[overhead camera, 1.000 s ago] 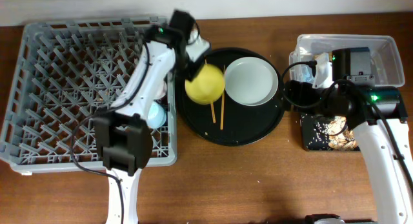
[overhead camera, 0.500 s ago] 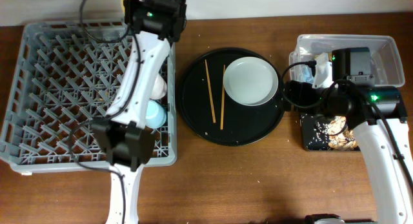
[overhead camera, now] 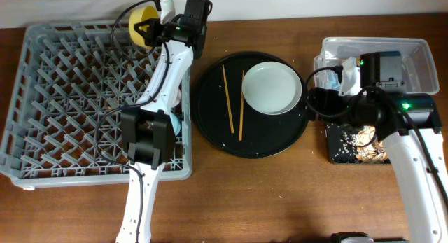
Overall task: Sort waste into correct bins and load items into the dishwasher rack
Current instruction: 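Lift the yellow bowl and set it in the back of the rack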
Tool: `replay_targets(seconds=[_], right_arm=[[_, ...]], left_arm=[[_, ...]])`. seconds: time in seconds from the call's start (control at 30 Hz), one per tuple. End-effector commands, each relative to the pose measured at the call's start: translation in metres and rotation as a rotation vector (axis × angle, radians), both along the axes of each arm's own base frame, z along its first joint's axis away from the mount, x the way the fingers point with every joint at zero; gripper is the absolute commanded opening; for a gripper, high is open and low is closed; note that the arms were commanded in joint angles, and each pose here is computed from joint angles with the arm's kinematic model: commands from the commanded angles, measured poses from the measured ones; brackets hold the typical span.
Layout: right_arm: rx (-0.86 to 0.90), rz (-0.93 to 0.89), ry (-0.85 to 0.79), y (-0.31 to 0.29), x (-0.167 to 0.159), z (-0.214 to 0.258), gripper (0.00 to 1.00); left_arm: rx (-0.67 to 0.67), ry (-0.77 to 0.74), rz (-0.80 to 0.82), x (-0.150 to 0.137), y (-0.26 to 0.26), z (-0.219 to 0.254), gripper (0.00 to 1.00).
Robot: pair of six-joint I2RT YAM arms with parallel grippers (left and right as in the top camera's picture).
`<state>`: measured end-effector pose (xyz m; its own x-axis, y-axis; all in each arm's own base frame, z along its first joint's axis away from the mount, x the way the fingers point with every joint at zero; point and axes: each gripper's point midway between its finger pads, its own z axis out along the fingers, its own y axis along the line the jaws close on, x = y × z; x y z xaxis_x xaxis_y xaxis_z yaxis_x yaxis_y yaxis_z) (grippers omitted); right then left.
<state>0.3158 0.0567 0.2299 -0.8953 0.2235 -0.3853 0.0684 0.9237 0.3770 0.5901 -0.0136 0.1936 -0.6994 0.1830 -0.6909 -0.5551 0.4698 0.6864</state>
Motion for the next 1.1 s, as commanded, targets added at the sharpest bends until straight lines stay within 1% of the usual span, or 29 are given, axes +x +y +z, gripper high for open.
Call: replay_targets(seconds=[0.0, 0.13, 0.3, 0.53, 0.57, 0.63, 0.73, 0.8, 0.9, 0.97, 1.07], right_arm=[[-0.036, -0.005, -0.018, -0.005, 0.003, 0.003, 0.93], [-0.036, -0.005, -0.018, -0.005, 0.003, 0.003, 0.93], [-0.036, -0.005, -0.018, -0.005, 0.003, 0.003, 0.93], [-0.035, -0.005, -0.019, -0.005, 0.004, 0.003, 0.93], [-0.035, -0.005, -0.019, -0.005, 0.004, 0.003, 0.93], [-0.035, -0.005, -0.019, -0.005, 0.004, 0.003, 0.93], [-0.035, -0.005, -0.019, -0.005, 0.004, 0.003, 0.93], [-0.035, -0.005, -0.019, -0.005, 0.004, 0.003, 0.93], [-0.035, -0.005, -0.019, -0.005, 0.004, 0.003, 0.93], [-0.035, -0.005, -0.019, -0.005, 0.004, 0.003, 0.93], [-0.035, -0.005, -0.019, -0.005, 0.004, 0.003, 0.93]], left_arm=[[-0.067, 0.057, -0.049, 0.005, -0.006, -0.024, 0.01], [-0.063, 0.092, -0.051, 0.002, -0.005, -0.029, 0.01], [-0.06, 0.1, -0.059, 0.001, -0.009, -0.029, 0.01], [-0.014, 0.212, -0.121, -0.009, -0.035, -0.034, 0.02], [-0.017, 0.227, -0.131, -0.01, -0.039, -0.036, 0.06], [-0.012, 0.252, -0.14, -0.013, -0.043, -0.039, 0.11], [-0.045, 0.31, -0.174, -0.017, -0.05, -0.049, 0.19], [-0.071, 0.348, -0.197, -0.02, -0.054, -0.057, 0.21], [-0.095, 0.404, -0.225, -0.026, -0.063, -0.066, 0.3], [-0.103, 0.427, -0.237, -0.029, -0.066, -0.069, 0.38], [-0.154, 0.467, -0.271, -0.033, -0.075, -0.079, 0.56]])
